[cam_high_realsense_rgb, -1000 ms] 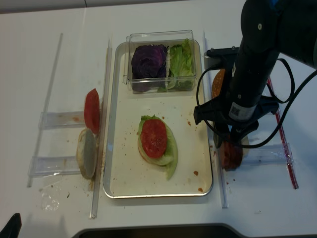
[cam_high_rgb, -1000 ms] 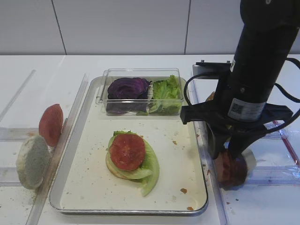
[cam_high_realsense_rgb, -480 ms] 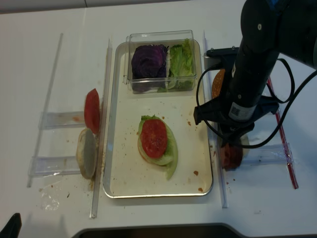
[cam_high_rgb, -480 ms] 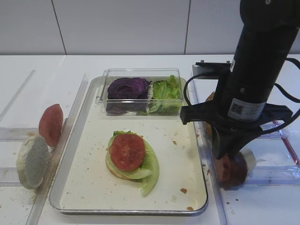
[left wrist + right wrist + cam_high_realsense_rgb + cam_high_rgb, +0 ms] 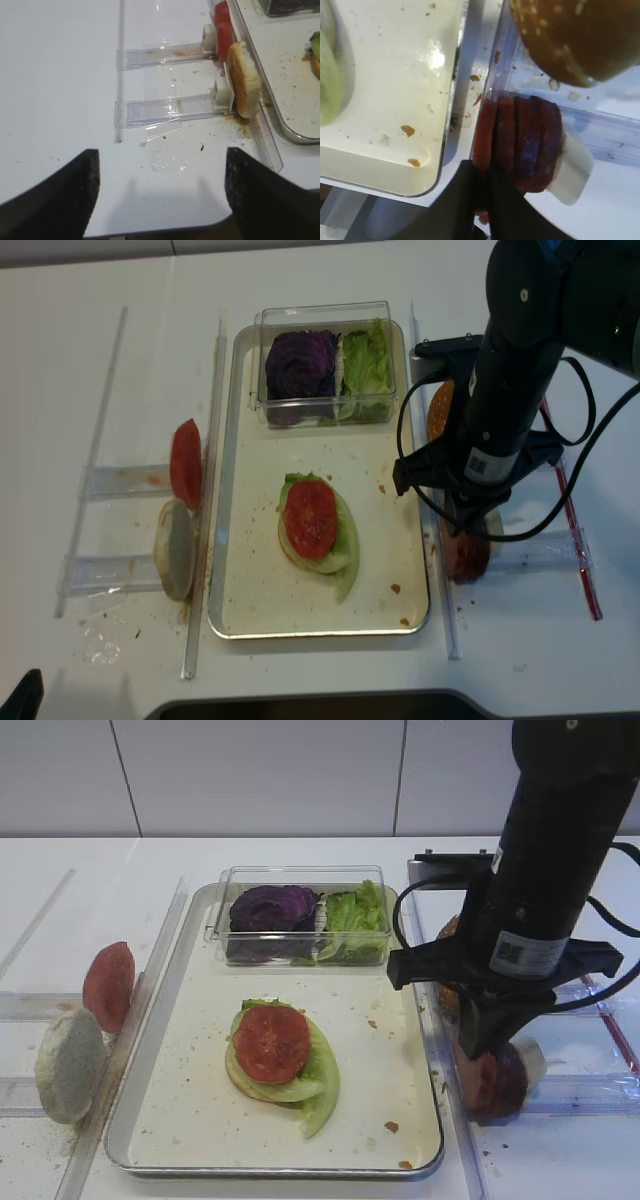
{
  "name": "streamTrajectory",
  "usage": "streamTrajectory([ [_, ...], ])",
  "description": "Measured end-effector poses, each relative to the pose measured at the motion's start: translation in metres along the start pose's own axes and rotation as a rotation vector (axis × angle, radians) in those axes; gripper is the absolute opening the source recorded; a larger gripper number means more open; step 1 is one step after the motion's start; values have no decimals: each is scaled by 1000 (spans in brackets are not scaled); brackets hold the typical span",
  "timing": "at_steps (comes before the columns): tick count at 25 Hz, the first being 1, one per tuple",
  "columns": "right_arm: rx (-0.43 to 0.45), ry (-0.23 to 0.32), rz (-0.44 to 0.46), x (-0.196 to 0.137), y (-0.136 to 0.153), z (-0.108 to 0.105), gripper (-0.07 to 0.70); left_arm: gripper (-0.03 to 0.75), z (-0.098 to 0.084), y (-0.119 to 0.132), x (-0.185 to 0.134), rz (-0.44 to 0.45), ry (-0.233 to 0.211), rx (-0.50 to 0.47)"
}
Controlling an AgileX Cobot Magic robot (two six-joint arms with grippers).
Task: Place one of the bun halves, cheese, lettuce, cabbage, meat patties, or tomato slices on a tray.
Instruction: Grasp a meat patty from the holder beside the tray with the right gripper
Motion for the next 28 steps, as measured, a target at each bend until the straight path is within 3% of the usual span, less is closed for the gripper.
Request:
streamTrajectory([
  [11, 35, -12, -3, 0, -1, 6, 67, 481, 0, 0, 0, 0, -2, 0],
  [25, 90, -16, -98, -5, -29, 20, 65, 481, 0, 0, 0, 0, -2, 0],
  [28, 96, -40, -123, -7, -36, 22, 65, 481, 0, 0, 0, 0, -2, 0],
])
Point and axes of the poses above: a point on each arm's last joint axis where the gripper is mounted, y pointing out along that axis toward the gripper, z along the wrist's bending axis when the last joint is at zero, x = y × z, the point moved 9 cm from there along y, pointing out along that axis toward the gripper, and after that the axes turned 12 degrees about -y, right-handed, at the moved point
